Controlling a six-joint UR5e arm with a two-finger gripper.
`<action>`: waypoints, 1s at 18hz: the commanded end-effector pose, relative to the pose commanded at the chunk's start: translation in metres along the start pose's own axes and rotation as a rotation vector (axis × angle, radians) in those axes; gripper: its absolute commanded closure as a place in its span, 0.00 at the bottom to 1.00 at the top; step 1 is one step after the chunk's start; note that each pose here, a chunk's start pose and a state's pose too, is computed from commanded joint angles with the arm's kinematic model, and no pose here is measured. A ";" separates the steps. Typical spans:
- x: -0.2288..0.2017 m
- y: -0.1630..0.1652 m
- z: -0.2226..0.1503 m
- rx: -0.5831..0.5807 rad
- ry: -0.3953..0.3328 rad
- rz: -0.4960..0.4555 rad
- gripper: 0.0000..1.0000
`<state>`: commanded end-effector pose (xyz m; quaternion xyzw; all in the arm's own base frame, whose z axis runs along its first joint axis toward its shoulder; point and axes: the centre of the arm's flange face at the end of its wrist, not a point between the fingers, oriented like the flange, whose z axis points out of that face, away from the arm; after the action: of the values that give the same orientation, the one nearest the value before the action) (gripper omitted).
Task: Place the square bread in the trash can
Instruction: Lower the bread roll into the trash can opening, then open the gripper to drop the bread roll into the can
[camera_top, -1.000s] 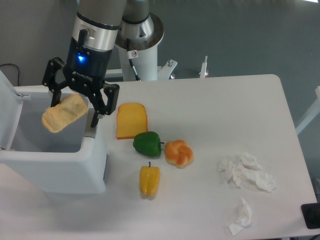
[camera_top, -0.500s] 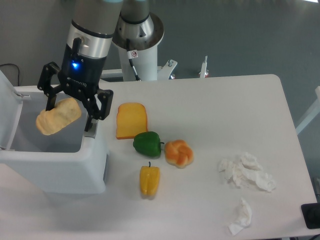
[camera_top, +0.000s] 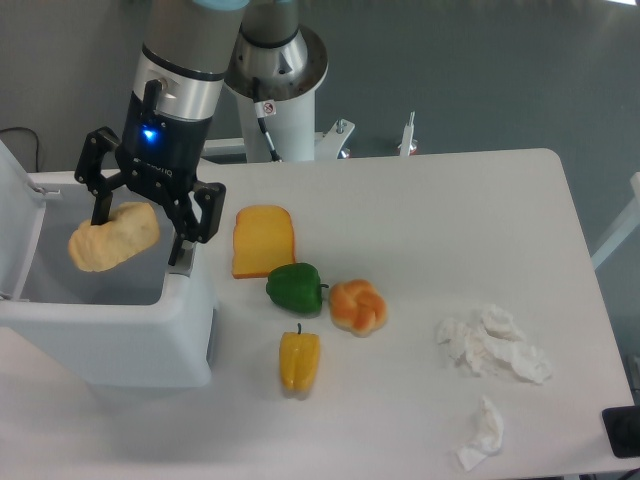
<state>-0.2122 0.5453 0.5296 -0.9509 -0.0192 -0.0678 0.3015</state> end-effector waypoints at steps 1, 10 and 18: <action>0.000 0.000 -0.001 0.001 -0.002 0.007 0.00; 0.001 0.001 -0.007 0.006 -0.006 0.012 0.00; 0.021 0.007 -0.033 0.033 -0.024 0.027 0.00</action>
<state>-0.1951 0.5201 0.5554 -0.9467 -0.0113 -0.0521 0.3175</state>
